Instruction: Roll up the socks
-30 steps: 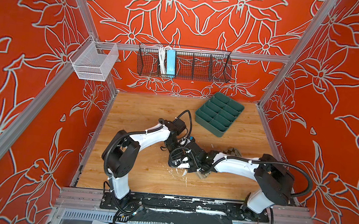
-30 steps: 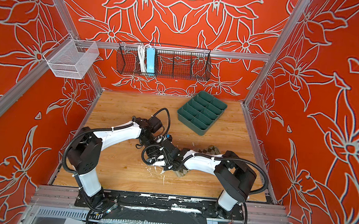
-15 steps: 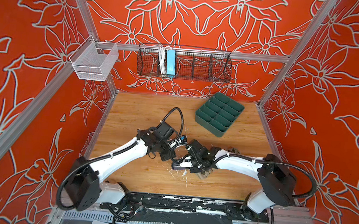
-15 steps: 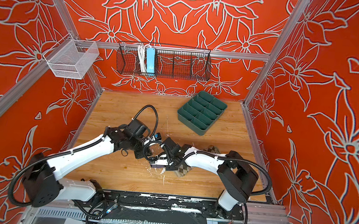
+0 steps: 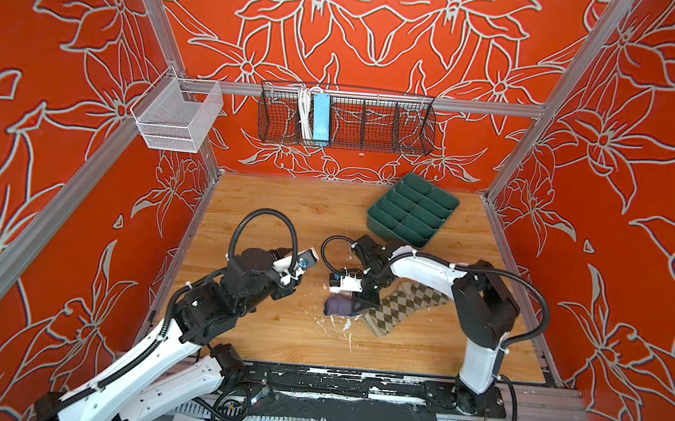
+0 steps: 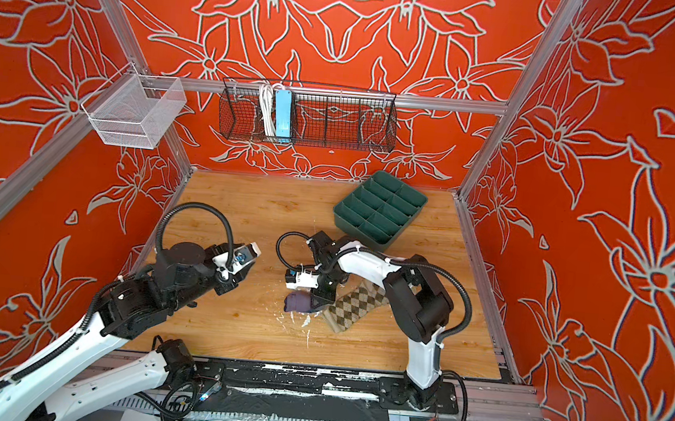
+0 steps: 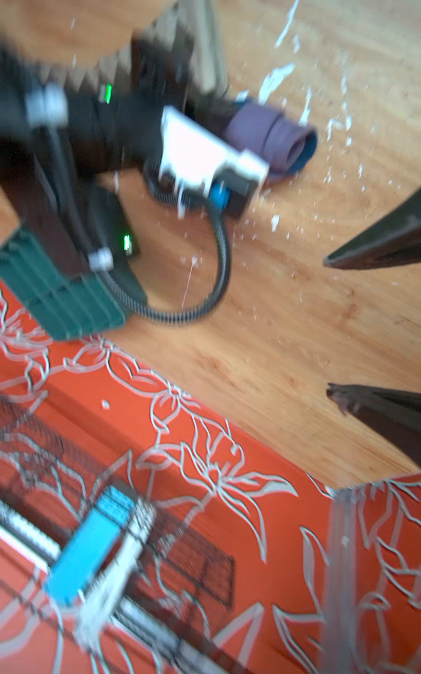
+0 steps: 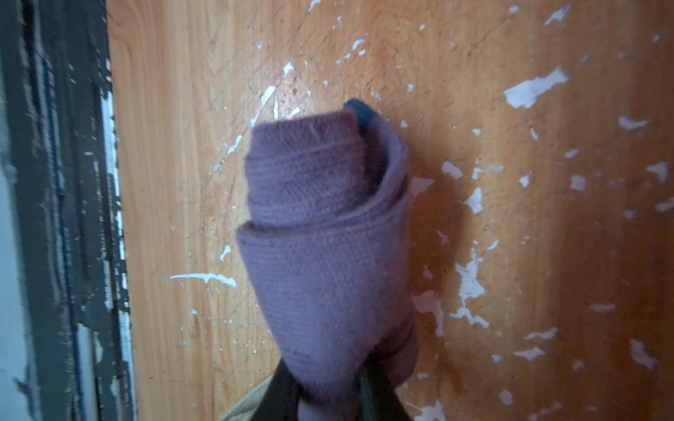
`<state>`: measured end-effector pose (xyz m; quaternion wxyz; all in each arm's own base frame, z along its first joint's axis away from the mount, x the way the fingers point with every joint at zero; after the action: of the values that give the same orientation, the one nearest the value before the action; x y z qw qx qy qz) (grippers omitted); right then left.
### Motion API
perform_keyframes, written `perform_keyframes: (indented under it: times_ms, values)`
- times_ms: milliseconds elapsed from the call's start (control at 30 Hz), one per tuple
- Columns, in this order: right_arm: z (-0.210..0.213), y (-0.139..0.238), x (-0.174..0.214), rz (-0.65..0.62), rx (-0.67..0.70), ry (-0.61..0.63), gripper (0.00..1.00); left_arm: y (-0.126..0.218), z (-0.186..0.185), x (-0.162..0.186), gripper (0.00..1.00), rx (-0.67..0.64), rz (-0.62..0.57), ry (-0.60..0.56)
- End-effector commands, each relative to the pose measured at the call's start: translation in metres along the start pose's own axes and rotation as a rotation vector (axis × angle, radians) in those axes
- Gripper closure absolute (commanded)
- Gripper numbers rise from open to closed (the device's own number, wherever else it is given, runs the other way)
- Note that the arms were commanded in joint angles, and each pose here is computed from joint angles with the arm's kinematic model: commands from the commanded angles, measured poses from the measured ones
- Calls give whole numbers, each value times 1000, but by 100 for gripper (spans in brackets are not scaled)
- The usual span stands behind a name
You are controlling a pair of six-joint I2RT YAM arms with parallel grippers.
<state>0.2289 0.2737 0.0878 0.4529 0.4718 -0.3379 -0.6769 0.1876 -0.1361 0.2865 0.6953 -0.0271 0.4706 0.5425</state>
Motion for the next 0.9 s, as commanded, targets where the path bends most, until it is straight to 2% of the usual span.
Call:
perform_keyframes:
  times_ms: [0, 133, 200, 300, 467, 600, 867]
  values:
    - [18, -18, 31, 132, -239, -193, 100, -28, -51, 16, 49, 123, 92, -207]
    - [8, -19, 26, 125, -249, -204, 100, -65, -123, 24, 47, 259, 129, -422]
    - [6, -20, 24, 120, -255, -203, 100, -82, -146, 24, 47, 292, 148, -456]
    - [6, -21, 23, 115, -265, -208, 100, -107, -165, 21, 48, 301, 178, -435]
    - [10, -23, 26, 117, -283, -212, 100, -139, -178, 24, 48, 255, 244, -427]
    - [16, -21, 30, 114, -291, -203, 100, -157, -177, 39, 49, 211, 321, -432]
    - [21, -12, 33, 105, -286, -179, 100, -158, -162, 69, 49, 192, 424, -399]
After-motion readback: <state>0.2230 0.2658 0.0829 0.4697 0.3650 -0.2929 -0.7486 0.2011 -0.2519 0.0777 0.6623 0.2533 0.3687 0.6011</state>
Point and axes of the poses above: each gripper's point midway between its finger pads, its own y axis back along the fingers, its own z axis along the line the jaws close on, x = y × z, the point moved 5 cm from there along y, back along the fingers, and after that the axes turned 1 degree about y, right-handed, at the moved point
